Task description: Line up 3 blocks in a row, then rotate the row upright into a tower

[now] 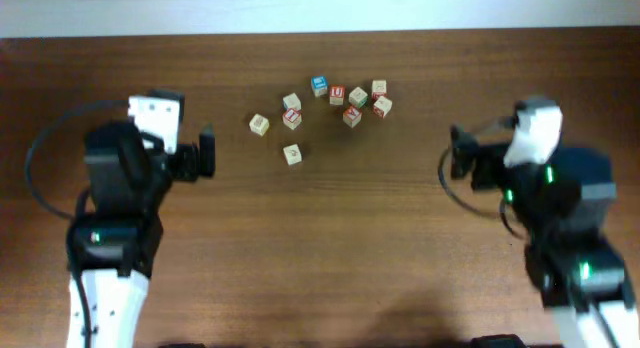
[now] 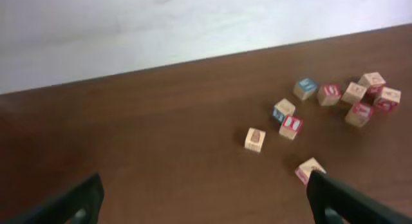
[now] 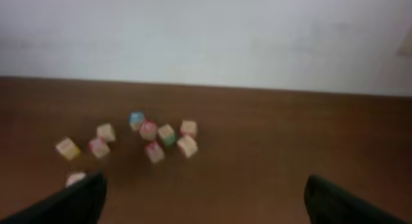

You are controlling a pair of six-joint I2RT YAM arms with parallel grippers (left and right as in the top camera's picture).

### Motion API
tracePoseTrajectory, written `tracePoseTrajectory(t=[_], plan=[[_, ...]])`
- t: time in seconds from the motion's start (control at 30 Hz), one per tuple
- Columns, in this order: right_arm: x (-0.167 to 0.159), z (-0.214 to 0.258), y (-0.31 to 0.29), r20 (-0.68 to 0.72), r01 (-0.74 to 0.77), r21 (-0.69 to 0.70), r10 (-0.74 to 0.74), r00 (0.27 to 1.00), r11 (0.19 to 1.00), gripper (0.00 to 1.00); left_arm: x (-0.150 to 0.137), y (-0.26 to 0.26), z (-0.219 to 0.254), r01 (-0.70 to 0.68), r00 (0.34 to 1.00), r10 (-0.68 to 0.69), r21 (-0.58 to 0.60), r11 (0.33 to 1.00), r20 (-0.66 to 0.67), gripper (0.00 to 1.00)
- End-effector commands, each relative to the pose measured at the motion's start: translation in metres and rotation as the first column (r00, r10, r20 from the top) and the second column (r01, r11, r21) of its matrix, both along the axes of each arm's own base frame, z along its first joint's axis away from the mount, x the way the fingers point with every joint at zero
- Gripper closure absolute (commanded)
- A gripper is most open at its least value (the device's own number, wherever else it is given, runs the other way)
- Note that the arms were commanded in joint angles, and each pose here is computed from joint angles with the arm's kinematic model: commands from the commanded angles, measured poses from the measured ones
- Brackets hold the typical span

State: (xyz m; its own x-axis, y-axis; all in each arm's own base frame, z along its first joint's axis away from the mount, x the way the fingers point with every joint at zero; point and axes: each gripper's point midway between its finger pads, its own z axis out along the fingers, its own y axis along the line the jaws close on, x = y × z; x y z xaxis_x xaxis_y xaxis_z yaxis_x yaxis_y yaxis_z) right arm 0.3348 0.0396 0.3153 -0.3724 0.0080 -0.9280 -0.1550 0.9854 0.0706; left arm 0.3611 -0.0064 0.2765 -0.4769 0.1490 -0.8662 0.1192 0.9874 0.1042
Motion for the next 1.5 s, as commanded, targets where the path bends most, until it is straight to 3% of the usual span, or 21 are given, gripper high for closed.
tracePoseTrajectory(t=[0.0, 0.1, 0.2, 0.37, 0.4, 0.43, 0.5, 0.67, 0.8, 0.9, 0.97, 1.03, 1.1, 1.17, 1.23, 1.33, 1.43, 1.47], plan=[[0.037, 0.001, 0.032, -0.142, -0.152, 0.095, 0.164, 0.976, 0.984, 0.02, 0.026, -0.006, 0.004, 0.019, 0.991, -0.022, -0.024, 1.0, -0.135, 0.01], [0.098, -0.016, 0.07, -0.269, -0.293, 0.235, 0.352, 0.897, 0.927, 0.02, 0.049, -0.005, -0.007, 0.015, 0.967, -0.022, -0.027, 1.0, -0.253, 0.01], [0.151, -0.054, 0.108, -0.383, -0.327, 0.269, 0.412, 0.827, 0.906, 0.02, 0.055, -0.005, -0.015, 0.015, 0.964, -0.022, -0.027, 1.0, -0.267, 0.01], [0.169, -0.141, 0.174, -0.492, -0.387, 0.299, 0.489, 0.721, 0.872, 0.02, 0.052, -0.005, -0.02, 0.014, 0.957, -0.022, -0.028, 1.0, -0.291, 0.01], [0.173, -0.162, 0.178, -0.536, -0.336, 0.286, 0.44, 0.72, 0.897, 0.02, 0.052, -0.005, -0.02, 0.014, 0.957, -0.022, -0.028, 1.0, -0.291, 0.01], [0.184, -0.186, 0.161, -0.618, -0.106, 0.235, 0.233, 0.751, 0.966, 0.02, 0.052, -0.005, -0.02, 0.014, 0.956, -0.022, -0.028, 1.0, -0.291, 0.01], [0.19, -0.216, 0.139, -0.692, 0.226, 0.166, -0.05, 0.72, 0.96, 0.02, 0.052, -0.005, -0.02, 0.014, 0.957, -0.022, -0.028, 1.0, -0.291, 0.01], [0.191, -0.25, 0.147, -0.692, 0.418, 0.095, -0.242, 0.68, 0.904, 0.18, 0.052, -0.005, -0.02, 0.014, 0.957, -0.022, -0.028, 1.0, -0.291, 0.01], [0.201, -0.272, 0.161, -0.679, 0.441, 0.121, -0.25, 0.69, 0.889, 0.26, 0.052, -0.005, -0.02, 0.014, 0.957, -0.022, -0.028, 1.0, -0.291, 0.01], [0.198, -0.295, 0.16, -0.701, 0.451, 0.095, -0.262, 0.663, 0.888, 0.39, 0.052, -0.005, -0.02, 0.014, 0.957, -0.022, -0.028, 1.0, -0.291, 0.01], [0.197, -0.296, 0.16, -0.706, 0.449, 0.092, -0.26, 0.659, 0.889, 0.52, 0.052, -0.005, -0.02, 0.014, 0.957, -0.022, -0.028, 1.0, -0.291, 0.01], [0.192, -0.298, 0.164, -0.718, 0.389, 0.074, -0.222, 0.66, 0.918, 0.6, 0.052, -0.005, -0.02, 0.014, 0.957, -0.022, -0.028, 1.0, -0.291, 0.01], [0.181, -0.301, 0.159, -0.733, 0.316, 0.007, -0.21, 0.648, 0.949, 0.75, 0.052, -0.005, -0.02, 0.014, 0.957, -0.022, -0.028, 1.0, -0.291, 0.01], [0.164, -0.305, 0.151, -0.763, 0.238, -0.069, -0.205, 0.613, 0.969, 0.75, 0.052, -0.005, -0.02, 0.014, 0.957, -0.022, -0.028, 1.0, -0.291, 0.01], [0.133, -0.304, 0.142, -0.826, 0.146, -0.144, -0.2, 0.527, 0.979, 0.74, 0.052, -0.005, -0.02, 0.014, 0.957, -0.022, -0.028, 1.0, -0.291, 0.01], [0.068, -0.304, 0.125, -0.928, 0.012, -0.229, -0.222, 0.299, 0.973, 0.73, 0.052, -0.005, -0.02, 0.014, 0.957, -0.022, -0.028, 1.0, -0.291, 0.01], [0.045, -0.301, 0.116, -0.944, -0.031, -0.263, -0.251, 0.216, 0.964, 0.73, 0.052, -0.005, -0.02, 0.014, 0.957, -0.022, -0.028, 1.0, -0.291, 0.01], [0.045, -0.301, 0.116, -0.944, -0.031, -0.264, -0.251, 0.216, 0.964, 0.67, 0.052, -0.005, -0.02, 0.014, 0.957, -0.022, -0.028, 1.0, -0.291, 0.01]])
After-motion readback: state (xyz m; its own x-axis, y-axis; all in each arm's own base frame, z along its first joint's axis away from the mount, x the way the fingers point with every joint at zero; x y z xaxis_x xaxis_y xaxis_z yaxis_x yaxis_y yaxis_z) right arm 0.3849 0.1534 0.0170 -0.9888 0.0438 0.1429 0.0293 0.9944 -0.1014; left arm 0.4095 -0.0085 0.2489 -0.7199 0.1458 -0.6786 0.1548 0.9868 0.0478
